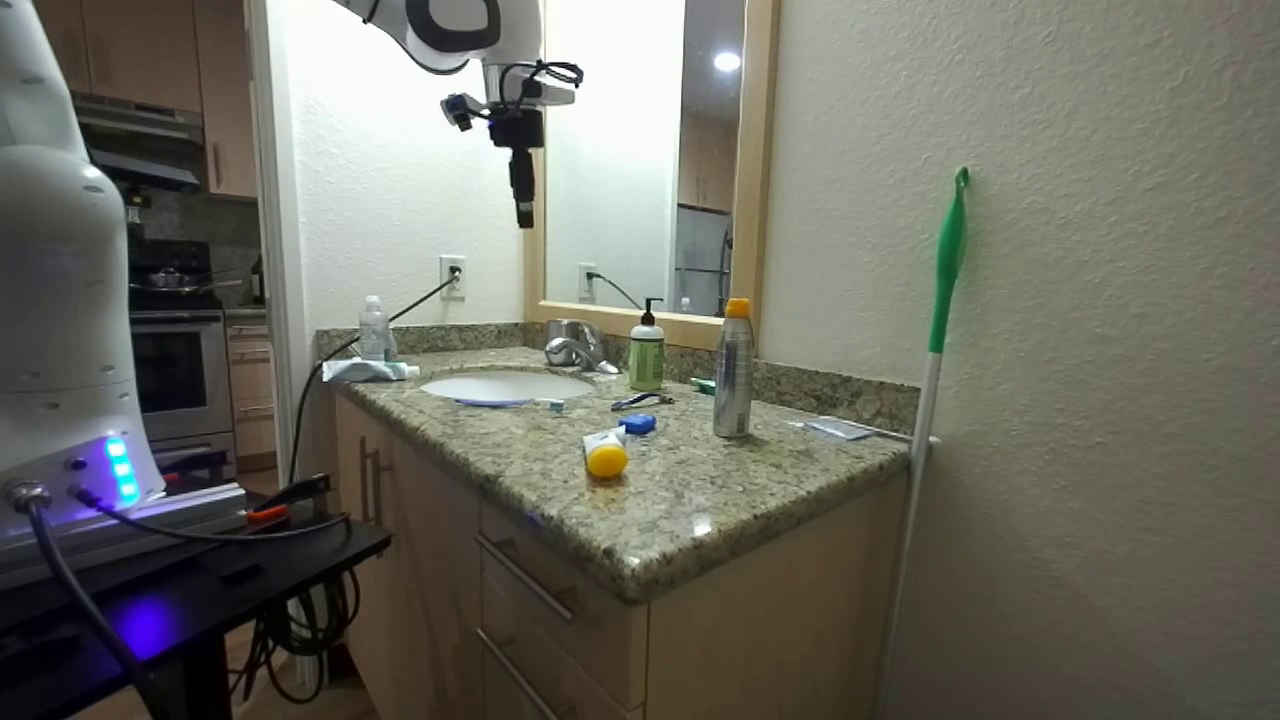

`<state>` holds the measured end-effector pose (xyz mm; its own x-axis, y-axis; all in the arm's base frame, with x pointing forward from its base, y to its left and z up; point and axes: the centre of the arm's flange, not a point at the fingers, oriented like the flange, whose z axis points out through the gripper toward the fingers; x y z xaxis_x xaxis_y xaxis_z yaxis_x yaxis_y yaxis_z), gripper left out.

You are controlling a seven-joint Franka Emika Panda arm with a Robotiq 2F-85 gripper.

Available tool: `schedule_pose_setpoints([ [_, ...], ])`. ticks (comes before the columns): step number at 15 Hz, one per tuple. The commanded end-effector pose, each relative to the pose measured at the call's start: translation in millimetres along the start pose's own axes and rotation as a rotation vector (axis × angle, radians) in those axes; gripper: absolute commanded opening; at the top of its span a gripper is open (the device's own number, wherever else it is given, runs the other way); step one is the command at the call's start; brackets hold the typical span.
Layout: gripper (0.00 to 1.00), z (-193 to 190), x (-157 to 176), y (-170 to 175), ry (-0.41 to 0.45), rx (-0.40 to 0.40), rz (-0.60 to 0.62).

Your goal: Pull the faucet handle up

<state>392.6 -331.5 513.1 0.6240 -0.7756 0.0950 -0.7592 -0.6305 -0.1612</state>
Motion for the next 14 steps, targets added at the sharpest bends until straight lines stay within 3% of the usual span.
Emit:
schedule_pose_setpoints([
  [1, 1.00, 7, 8, -7, -0.005, -0.006, 0.003],
  [4, 1.00, 7, 8, -7, -0.006, -0.009, 0.001],
  [6, 1.00, 20, 27, -19, -0.020, -0.062, 0.025],
  [11, 1.00, 106, 18, -133, -0.106, -0.246, -0.199],
  [14, 1.00, 141, 24, -191, -0.062, -0.321, -0.250],
])
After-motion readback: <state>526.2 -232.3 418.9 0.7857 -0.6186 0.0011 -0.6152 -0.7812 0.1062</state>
